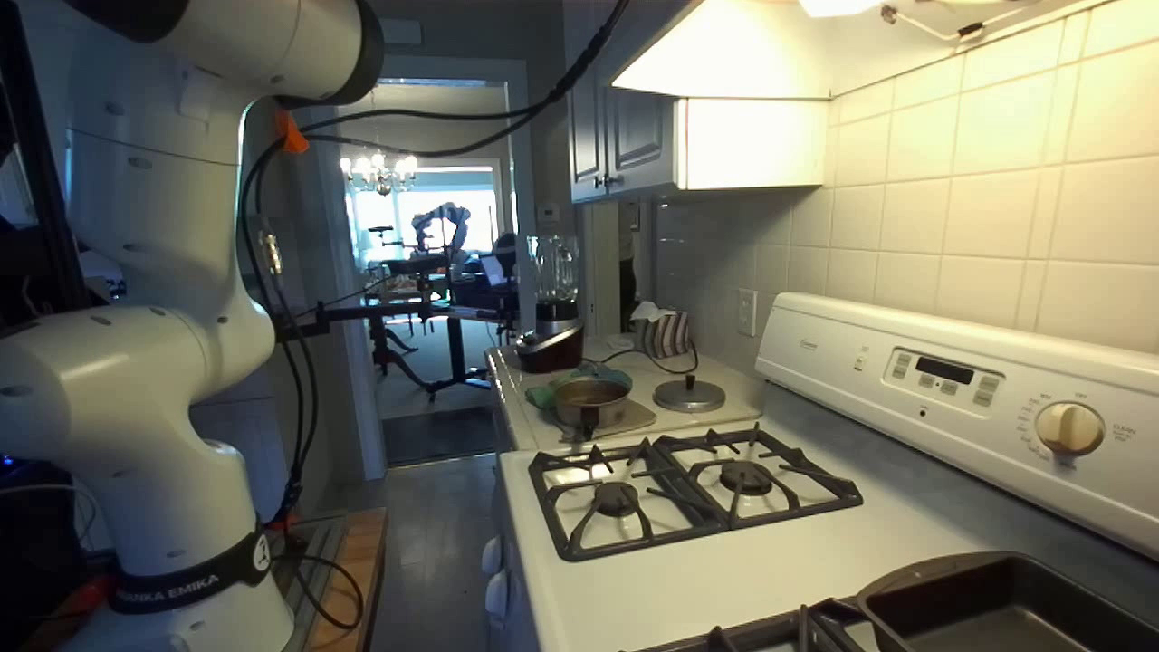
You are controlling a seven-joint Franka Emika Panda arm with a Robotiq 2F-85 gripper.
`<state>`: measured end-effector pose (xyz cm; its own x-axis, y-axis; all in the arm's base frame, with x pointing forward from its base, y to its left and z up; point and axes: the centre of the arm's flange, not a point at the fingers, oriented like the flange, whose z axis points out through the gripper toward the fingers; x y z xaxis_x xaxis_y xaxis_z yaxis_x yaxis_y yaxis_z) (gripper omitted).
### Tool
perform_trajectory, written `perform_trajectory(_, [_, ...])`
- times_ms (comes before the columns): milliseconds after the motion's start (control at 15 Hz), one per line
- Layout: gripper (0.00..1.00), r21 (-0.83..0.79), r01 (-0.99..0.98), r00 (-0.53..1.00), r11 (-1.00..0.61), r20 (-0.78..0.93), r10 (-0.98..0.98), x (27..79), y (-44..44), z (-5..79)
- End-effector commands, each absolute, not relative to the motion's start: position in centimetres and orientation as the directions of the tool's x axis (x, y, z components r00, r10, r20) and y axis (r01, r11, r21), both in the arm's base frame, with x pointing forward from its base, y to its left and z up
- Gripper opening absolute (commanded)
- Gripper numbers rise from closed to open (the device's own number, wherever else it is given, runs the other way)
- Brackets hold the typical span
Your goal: Turn on the light
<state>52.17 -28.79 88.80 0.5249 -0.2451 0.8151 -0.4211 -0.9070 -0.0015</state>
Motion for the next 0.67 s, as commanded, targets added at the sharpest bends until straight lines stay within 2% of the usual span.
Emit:
perform_trajectory(0, [0.03, -0.018, -0.481, 0.541, -0.877, 0.78, -0.313, 52.75, -30.25, 89.43])
perform_trajectory(67, [0.08, -0.013, -0.479, 0.539, -0.878, 0.785, -0.305, 52.67, -30.23, 89.49])
perform_trajectory(267, [0.46, 0.004, -0.48, 0.535, -0.877, 0.794, -0.289, 52.46, -30.29, 89.51])
perform_trajectory(600, [0.8, 0.019, -0.501, 0.528, -0.865, 0.799, -0.288, 51.81, -31.05, 89.7])
